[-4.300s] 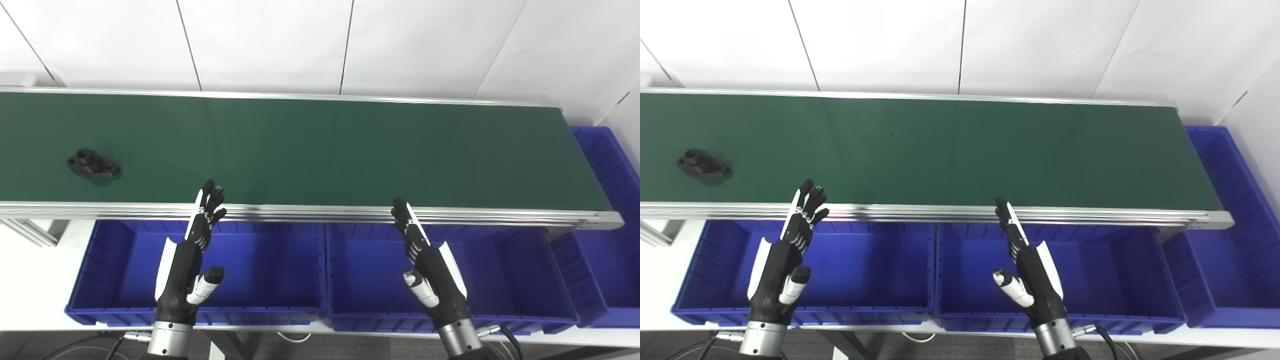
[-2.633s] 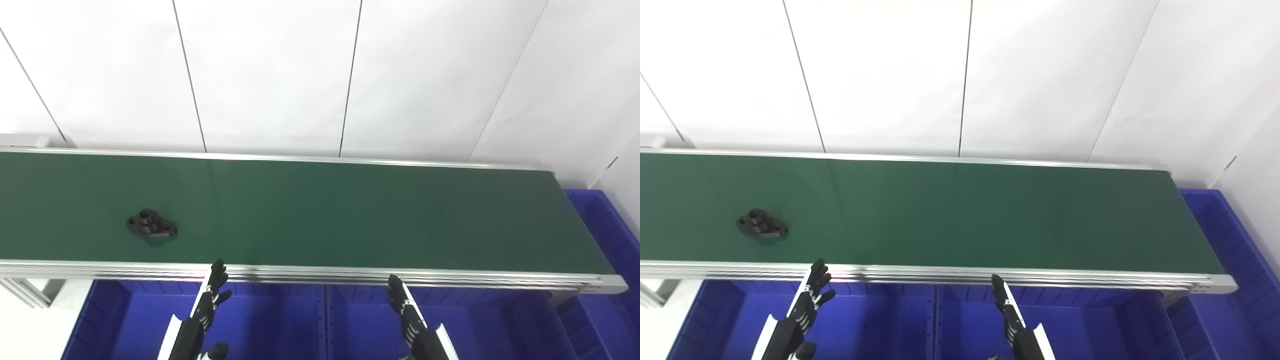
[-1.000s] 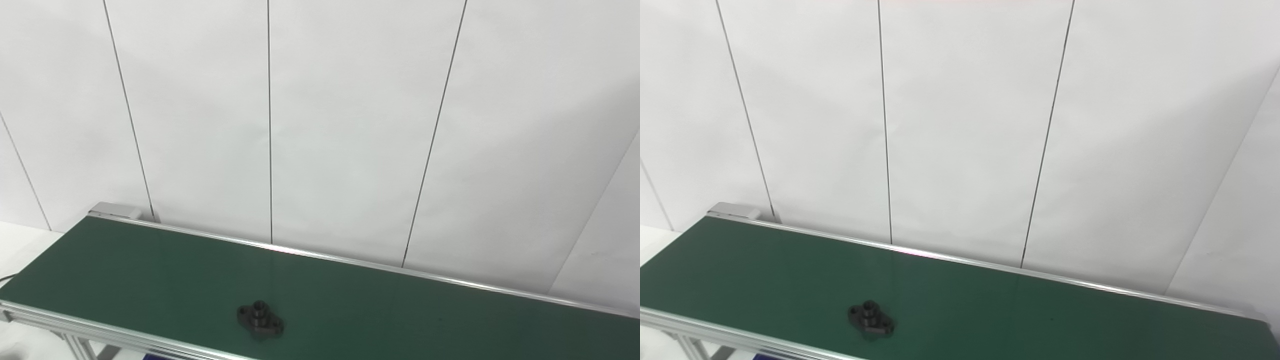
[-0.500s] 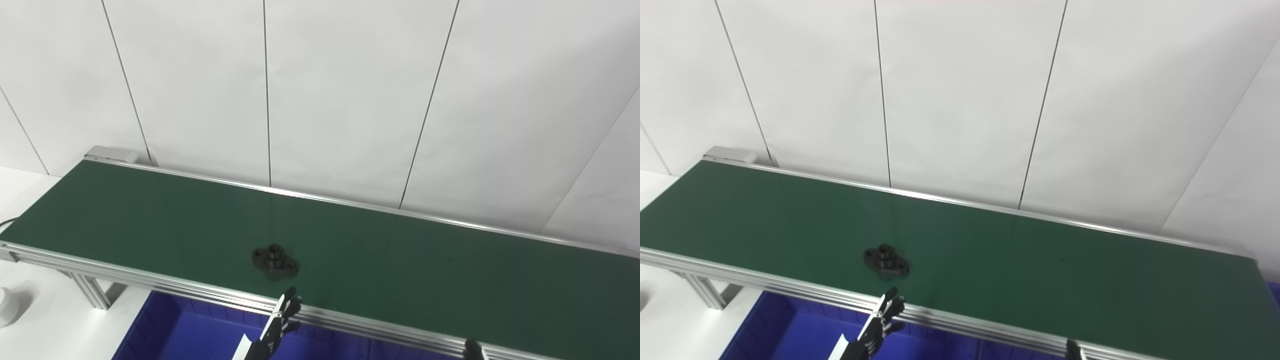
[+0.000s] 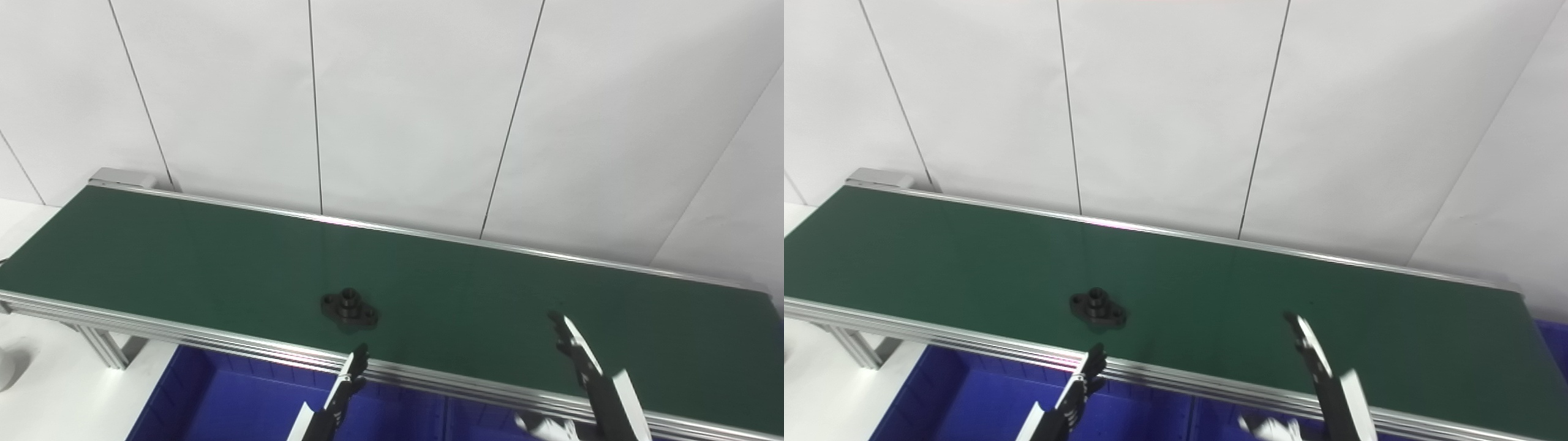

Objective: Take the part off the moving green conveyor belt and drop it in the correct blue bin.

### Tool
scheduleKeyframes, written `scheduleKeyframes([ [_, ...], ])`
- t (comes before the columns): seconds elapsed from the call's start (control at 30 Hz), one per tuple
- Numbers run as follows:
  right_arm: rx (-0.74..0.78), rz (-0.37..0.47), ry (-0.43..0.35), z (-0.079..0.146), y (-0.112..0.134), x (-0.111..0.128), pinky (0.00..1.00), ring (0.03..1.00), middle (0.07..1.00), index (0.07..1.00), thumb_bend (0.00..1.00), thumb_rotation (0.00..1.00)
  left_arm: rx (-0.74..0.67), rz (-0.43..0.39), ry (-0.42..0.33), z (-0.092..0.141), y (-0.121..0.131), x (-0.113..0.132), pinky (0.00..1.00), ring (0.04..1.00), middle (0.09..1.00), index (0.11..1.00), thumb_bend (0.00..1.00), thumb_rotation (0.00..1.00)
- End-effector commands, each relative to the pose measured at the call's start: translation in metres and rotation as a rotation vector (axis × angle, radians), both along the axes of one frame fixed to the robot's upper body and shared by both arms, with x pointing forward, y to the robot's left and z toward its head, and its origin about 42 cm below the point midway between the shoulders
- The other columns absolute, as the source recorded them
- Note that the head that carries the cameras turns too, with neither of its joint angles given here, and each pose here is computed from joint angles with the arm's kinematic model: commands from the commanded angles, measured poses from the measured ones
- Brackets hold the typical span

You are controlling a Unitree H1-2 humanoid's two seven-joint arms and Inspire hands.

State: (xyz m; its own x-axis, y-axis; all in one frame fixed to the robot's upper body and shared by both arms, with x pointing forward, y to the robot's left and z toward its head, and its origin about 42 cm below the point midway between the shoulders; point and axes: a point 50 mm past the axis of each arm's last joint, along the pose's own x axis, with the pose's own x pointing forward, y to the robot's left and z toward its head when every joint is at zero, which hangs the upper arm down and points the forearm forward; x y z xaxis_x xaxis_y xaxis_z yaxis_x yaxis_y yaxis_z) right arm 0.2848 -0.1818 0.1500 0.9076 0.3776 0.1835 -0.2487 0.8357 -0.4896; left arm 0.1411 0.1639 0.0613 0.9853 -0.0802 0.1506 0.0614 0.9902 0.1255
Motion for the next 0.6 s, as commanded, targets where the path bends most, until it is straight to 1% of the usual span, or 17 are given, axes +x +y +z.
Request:
scheduleKeyframes([
  [0.0, -0.04, -0.008, -0.031, 0.023, 0.013, 0.011, 0.89, 0.957, 0.964, 0.935, 0.94, 0.62, -0.013, -0.016, -0.055, 0.008, -0.005, 0.001, 0.94, 0.992, 1.0, 1.0, 1.0, 1.0],
  [0.1, -0.115, -0.021, -0.034, 0.035, 0.026, 0.023, 0.85, 0.936, 0.952, 0.927, 0.96, 0.58, -0.03, -0.023, -0.047, 0.008, -0.006, 0.0, 0.95, 0.996, 1.0, 1.0, 1.0, 0.99],
  [0.27, -0.224, -0.03, -0.061, 0.051, 0.051, 0.046, 0.83, 0.915, 0.933, 0.913, 0.97, 0.55, -0.032, -0.031, -0.041, 0.007, -0.006, -0.002, 0.97, 1.0, 1.0, 1.0, 1.0, 0.98],
  [0.4, -0.309, -0.05, -0.1, 0.056, 0.072, 0.063, 0.82, 0.899, 0.925, 0.904, 0.99, 0.55, -0.035, -0.034, -0.043, 0.008, -0.006, -0.002, 0.97, 1.0, 1.0, 1.0, 1.0, 0.98],
  [0.5, -0.35, -0.056, -0.111, 0.058, 0.083, 0.071, 0.82, 0.894, 0.922, 0.906, 0.99, 0.53, -0.033, -0.033, -0.047, 0.009, -0.005, -0.001, 0.96, 0.998, 1.0, 1.0, 1.0, 0.99],
  [0.57, -0.372, -0.062, -0.12, 0.058, 0.092, 0.077, 0.79, 0.866, 0.9, 0.887, 1.0, 0.49, -0.032, -0.033, -0.048, 0.01, -0.005, -0.001, 0.96, 0.998, 1.0, 1.0, 1.0, 0.99],
])
